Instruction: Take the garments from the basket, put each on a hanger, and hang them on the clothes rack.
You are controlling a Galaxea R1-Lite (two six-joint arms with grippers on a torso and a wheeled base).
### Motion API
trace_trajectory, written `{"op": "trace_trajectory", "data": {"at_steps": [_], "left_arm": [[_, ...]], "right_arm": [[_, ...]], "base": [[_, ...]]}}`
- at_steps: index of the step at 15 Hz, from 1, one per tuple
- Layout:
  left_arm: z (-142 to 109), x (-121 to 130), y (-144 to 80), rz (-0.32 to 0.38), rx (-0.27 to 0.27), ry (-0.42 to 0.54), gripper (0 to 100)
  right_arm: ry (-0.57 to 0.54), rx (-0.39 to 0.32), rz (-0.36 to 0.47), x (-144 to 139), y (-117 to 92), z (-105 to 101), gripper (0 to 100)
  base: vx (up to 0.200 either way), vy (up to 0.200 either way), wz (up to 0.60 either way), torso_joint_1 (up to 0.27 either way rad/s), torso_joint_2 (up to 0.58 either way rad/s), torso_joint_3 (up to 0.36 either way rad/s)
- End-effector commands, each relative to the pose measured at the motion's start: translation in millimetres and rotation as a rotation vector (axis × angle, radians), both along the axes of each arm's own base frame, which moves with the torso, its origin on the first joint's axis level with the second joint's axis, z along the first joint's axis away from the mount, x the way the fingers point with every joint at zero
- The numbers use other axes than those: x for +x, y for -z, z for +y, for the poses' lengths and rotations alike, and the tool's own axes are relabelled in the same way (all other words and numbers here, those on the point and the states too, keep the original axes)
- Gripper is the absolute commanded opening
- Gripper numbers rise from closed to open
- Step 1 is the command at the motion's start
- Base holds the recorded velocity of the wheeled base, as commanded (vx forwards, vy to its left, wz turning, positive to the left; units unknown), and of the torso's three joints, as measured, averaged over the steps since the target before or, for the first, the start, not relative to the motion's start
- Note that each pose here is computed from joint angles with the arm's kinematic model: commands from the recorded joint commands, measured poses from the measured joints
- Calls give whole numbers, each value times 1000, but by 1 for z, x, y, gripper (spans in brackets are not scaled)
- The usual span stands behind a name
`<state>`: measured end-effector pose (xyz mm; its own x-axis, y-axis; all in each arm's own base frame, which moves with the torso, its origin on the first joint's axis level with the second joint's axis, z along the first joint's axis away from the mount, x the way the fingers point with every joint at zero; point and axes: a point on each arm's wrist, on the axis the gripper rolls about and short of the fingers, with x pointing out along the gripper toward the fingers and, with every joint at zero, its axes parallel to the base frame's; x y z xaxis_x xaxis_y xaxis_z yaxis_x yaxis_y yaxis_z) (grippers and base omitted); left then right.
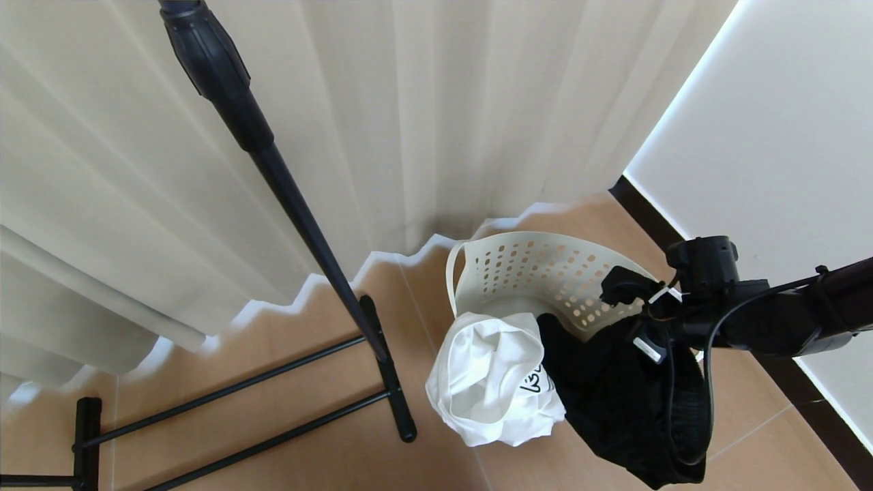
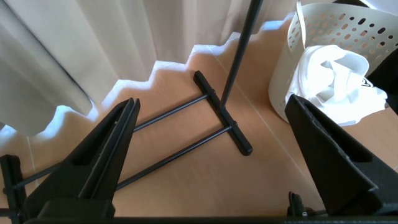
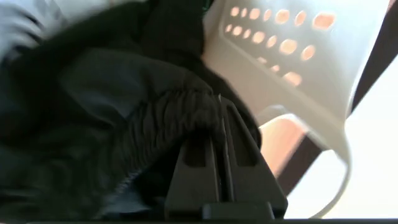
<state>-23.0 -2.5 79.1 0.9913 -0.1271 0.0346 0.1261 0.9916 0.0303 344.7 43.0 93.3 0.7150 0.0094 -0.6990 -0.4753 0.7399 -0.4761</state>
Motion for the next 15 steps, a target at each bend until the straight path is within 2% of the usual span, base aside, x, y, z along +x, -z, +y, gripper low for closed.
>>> {"op": "trace_trajectory", "data": {"at_steps": [1, 2, 3, 5, 6, 8, 10, 11, 15], "left_arm": [[0, 0, 0, 0, 0, 0, 100], [0, 0, 0, 0, 0, 0, 100], [0, 0, 0, 0, 0, 0, 100], [0, 0, 0, 0, 0, 0, 100], [0, 0, 0, 0, 0, 0, 100], [0, 0, 0, 0, 0, 0, 100], [0, 0, 0, 0, 0, 0, 100], [0, 0, 0, 0, 0, 0, 100], [0, 0, 0, -1, 3, 3, 100]], "right_arm": [[14, 52, -36, -11, -16, 5, 0], [43, 210, -68, -41, -37, 12, 0], [24, 308, -115, -75, -61, 17, 0], [-4, 383, -212, -118, -90, 18, 0], [-46, 425, -339, -154, -121, 13, 0], [-73, 460, -467, -183, -146, 6, 0], [-85, 481, -542, -207, -155, -1, 0], [-88, 486, -561, -220, -153, -5, 0], [-89, 483, -559, -225, -147, -7, 0]], "base": [[0, 0, 0, 0, 0, 0], [0, 0, 0, 0, 0, 0], [0, 0, 0, 0, 0, 0], [0, 0, 0, 0, 0, 0], [0, 0, 0, 0, 0, 0], [0, 0, 0, 0, 0, 0], [0, 0, 0, 0, 0, 0], [0, 0, 0, 0, 0, 0], [0, 0, 0, 0, 0, 0]]}}
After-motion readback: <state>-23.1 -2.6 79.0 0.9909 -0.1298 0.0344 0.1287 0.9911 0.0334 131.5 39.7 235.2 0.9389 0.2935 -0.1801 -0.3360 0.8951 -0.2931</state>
